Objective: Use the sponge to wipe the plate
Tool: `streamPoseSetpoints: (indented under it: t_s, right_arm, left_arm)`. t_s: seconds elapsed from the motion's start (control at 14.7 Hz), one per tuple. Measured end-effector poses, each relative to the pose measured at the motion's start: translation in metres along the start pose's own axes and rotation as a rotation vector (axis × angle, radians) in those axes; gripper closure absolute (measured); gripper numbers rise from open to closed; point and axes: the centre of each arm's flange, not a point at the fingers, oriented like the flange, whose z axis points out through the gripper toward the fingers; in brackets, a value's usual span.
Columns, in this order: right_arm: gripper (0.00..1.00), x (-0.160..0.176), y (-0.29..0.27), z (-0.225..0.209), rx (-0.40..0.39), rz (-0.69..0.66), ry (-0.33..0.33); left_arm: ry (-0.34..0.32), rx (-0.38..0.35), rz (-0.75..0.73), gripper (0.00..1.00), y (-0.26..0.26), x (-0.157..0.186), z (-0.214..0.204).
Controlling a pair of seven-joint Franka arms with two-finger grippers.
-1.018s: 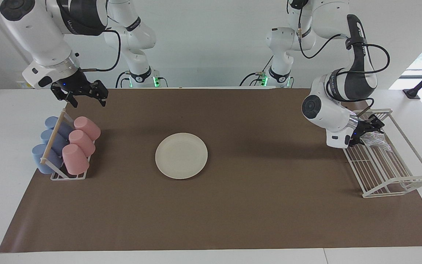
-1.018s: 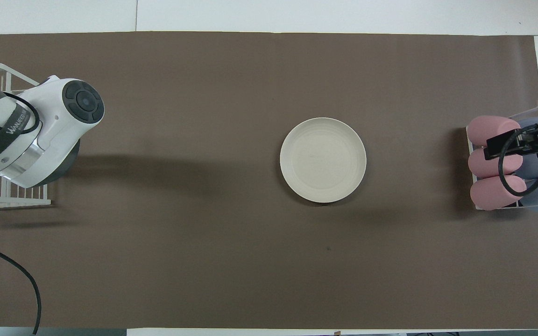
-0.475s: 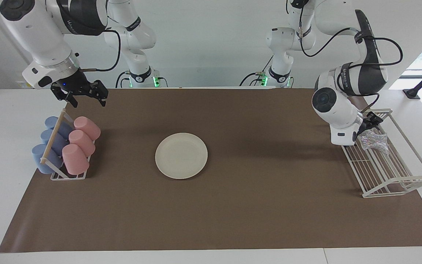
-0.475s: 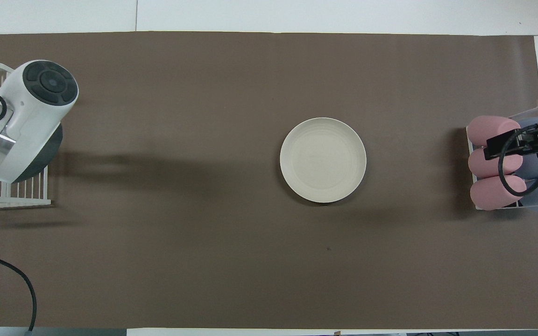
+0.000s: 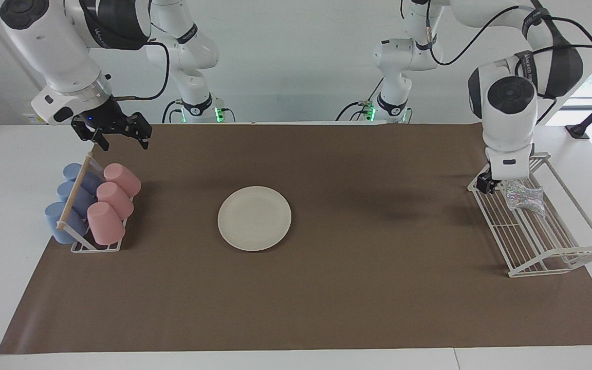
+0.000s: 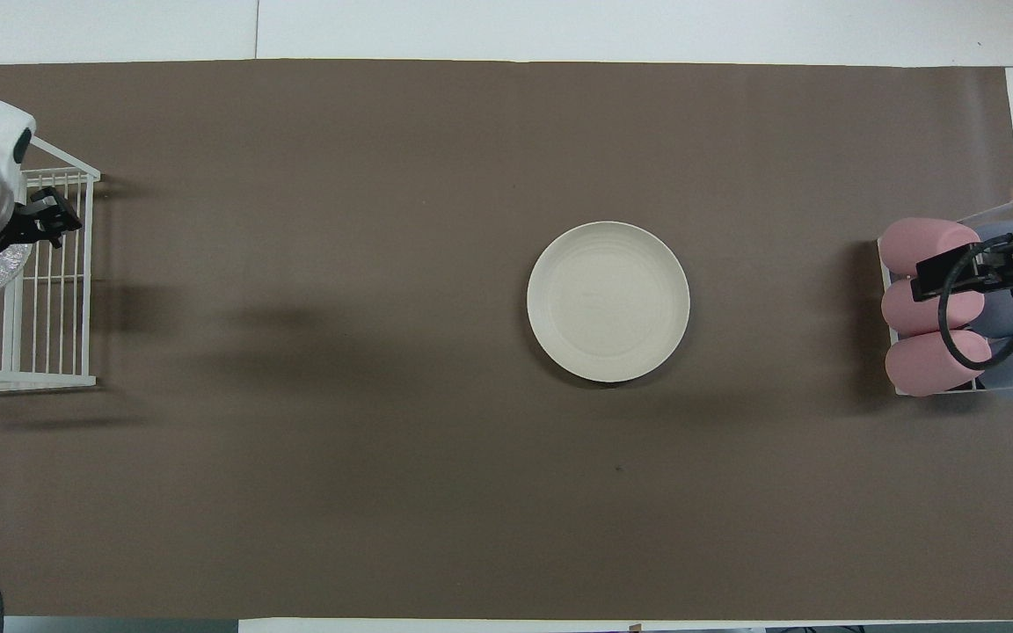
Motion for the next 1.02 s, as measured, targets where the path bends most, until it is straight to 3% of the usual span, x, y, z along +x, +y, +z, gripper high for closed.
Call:
streamPoseSetpoints:
  t_s: [0.27,0.47,0.75,1.02]
  right_arm:
    - [0.0,0.0,0.0,0.0,0.0,0.0,0.0]
    - [0.0,0.0,0.0,0.0,0.0,0.0,0.0]
    - [0.0,0.0,0.0,0.0,0.0,0.0,0.0]
    - [0.0,0.0,0.0,0.0,0.0,0.0,0.0]
  left_arm:
    - [-0.116,-0.128,0.064,0.0,-0.053,-0.021,-0.037]
    - [-0.214,-0.234,0.177,0.0,-0.056,-0.046,-0.055]
    - [-0.265,-0.375,0.287,0.0,-0.047,-0.061,-0.067]
    - [-0.251,-0.402,0.311,0.0,-0.046,-0.059,-0.08]
